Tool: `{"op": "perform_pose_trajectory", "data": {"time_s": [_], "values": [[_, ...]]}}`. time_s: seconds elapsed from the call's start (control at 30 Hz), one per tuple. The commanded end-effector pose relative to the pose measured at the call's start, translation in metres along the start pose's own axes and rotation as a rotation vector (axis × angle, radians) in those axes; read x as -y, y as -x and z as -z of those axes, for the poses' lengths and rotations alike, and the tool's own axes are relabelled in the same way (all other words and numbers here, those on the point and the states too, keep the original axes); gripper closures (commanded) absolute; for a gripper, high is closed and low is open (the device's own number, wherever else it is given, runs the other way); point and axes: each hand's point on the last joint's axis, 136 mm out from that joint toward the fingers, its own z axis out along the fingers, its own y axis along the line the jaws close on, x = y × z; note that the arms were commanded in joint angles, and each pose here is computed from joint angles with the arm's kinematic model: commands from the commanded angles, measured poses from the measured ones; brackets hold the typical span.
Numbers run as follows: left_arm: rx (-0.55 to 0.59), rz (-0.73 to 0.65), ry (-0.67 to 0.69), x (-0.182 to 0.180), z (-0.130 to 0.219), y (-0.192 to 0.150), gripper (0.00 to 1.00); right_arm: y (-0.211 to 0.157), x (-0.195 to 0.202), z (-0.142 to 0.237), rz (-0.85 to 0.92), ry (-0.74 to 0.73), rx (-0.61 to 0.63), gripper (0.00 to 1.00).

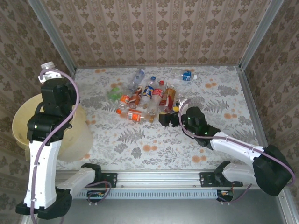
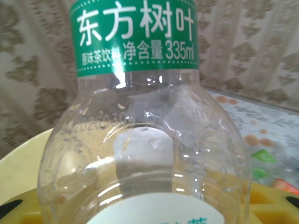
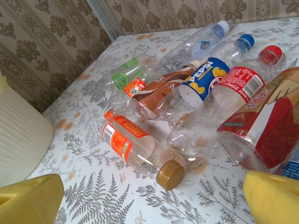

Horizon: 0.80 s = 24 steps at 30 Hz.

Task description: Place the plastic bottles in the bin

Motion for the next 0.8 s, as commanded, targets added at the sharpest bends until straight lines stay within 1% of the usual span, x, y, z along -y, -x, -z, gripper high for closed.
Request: {"op": "perform_pose_trajectory", "data": {"time_s": [0.0, 0.07, 0.2, 0.43, 0.67, 0.77], "values": [[0.002, -0.007, 0.144, -0.038, 0.006, -0.006, 0.49, 0.016, -0.016, -0.004, 0.022, 0.055, 0.025, 0.00], [-0.018, 0.005, 0.175, -0.049, 0.003, -0.011, 0.49, 0.016, -0.018, -0.007, 0.026, 0.064, 0.015, 0.00], [-0.070, 0.052, 0.194, -0.060, -0.004, -0.026, 0.49, 0.017, -0.021, -0.010, 0.023, 0.073, 0.014, 0.00], [-0.208, 0.189, 0.176, -0.071, -0.029, -0.066, 0.48, 0.016, -0.024, -0.010, 0.025, 0.081, 0.003, 0.00], [-0.327, 0.306, 0.096, -0.062, -0.046, -0.100, 0.46, 0.014, -0.025, -0.008, 0.030, 0.079, -0.004, 0.00], [-0.388, 0.318, 0.091, -0.060, -0.052, -0.116, 0.45, 0.012, -0.025, -0.008, 0.029, 0.078, -0.011, 0.00]]}}
